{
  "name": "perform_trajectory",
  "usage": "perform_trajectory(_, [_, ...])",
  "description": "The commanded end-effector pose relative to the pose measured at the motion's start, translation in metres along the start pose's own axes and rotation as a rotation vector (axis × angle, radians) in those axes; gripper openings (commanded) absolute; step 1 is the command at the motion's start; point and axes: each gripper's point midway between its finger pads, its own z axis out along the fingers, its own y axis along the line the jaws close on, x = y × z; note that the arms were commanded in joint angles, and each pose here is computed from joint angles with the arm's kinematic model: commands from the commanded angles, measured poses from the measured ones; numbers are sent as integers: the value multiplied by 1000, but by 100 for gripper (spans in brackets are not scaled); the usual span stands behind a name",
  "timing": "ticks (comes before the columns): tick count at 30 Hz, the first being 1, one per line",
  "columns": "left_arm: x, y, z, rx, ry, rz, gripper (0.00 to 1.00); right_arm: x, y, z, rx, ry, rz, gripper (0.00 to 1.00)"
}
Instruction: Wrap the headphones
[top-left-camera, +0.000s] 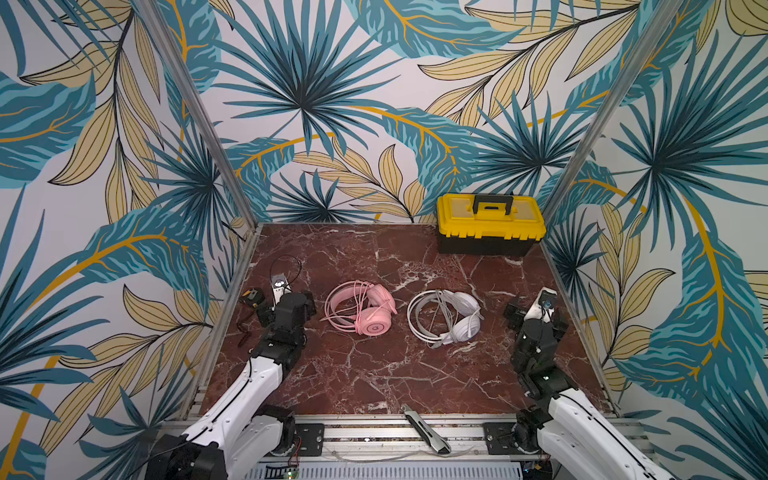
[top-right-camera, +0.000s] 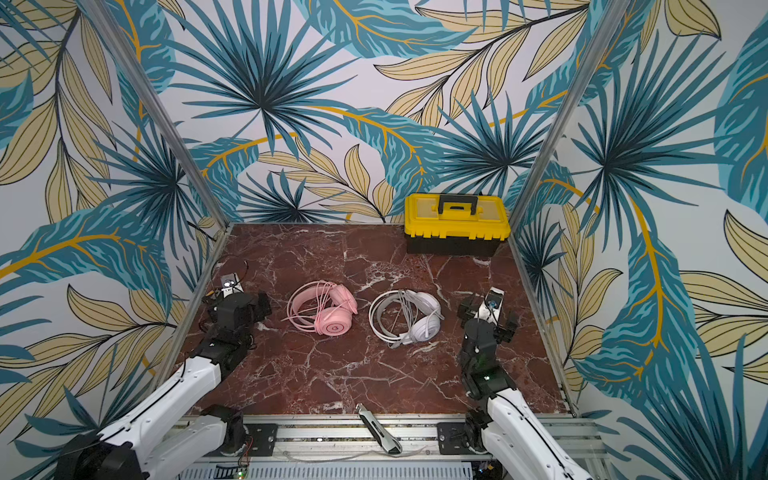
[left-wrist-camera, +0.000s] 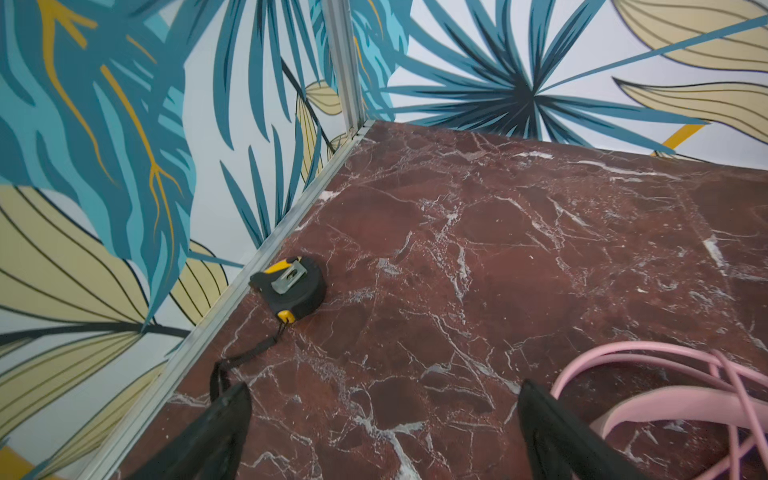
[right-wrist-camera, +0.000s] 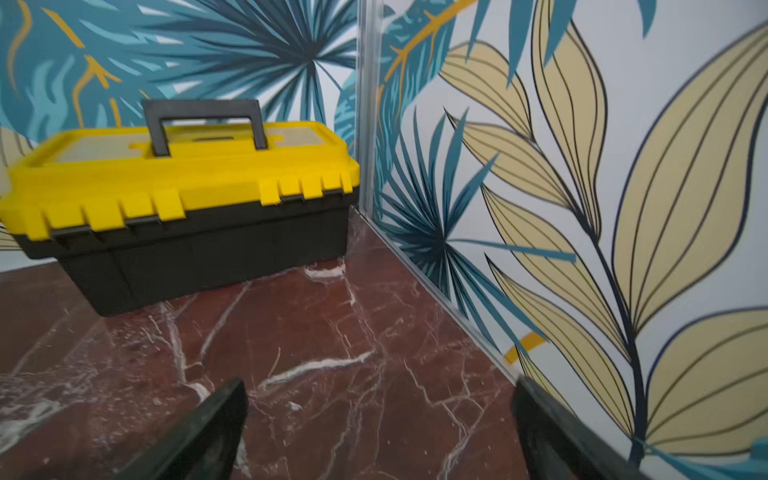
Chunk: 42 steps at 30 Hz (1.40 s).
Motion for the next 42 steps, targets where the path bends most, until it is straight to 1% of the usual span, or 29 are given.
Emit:
perform_trajectory(1, [-12, 2, 7, -12, -87, -78, 100, -7, -18, 3, 113, -80, 97, 100])
perform_trajectory(3, [-3, 3, 14, -13, -73, -81, 100, 5, -17, 7, 122, -71, 86, 100])
perform_trajectory(7, [9, -5, 26, 37, -77, -80, 100, 22, -10, 15, 98, -75, 106, 100])
perform_trajectory(10, [7, -11, 35, 92, -81, -75, 100, 20, -3, 21, 78, -104, 109, 100])
perform_trajectory(14, [1, -15, 49, 116, -89, -64, 100, 19, 15, 31, 0, -138, 108, 100])
perform_trajectory(18, [-1, -20, 61, 140, -67, -33, 100, 28, 23, 47, 20, -119, 117, 100])
perform_trajectory(21, [-1, -24, 64, 169, -61, -17, 100, 28, 38, 51, -49, -98, 71, 100])
perform_trajectory(23, [-1, -24, 65, 176, -59, -16, 100, 28, 40, 51, -55, -100, 67, 99])
perform_trajectory(27, [-4, -24, 69, 170, -67, 17, 100, 31, 62, 51, -170, -87, 7, 100])
perform_trajectory(30, [-9, -23, 76, 149, -93, 42, 100, 34, 76, 54, -229, -67, -32, 100])
perform_trajectory(31, [-11, -23, 78, 146, -102, 40, 100, 35, 78, 55, -234, -62, -36, 100])
perform_trajectory(32, [-9, -25, 81, 155, -87, 43, 100, 35, 77, 56, -237, -58, -34, 100])
perform_trajectory(36, [0, -26, 87, 167, -84, 38, 100, 44, 80, 61, -296, -35, -10, 100])
perform_trajectory(38, [2, -25, 88, 172, -84, 30, 100, 47, 80, 64, -292, -43, -7, 100])
perform_trajectory(42, [4, -24, 87, 184, -89, 18, 100, 49, 74, 72, -272, -1, 18, 100])
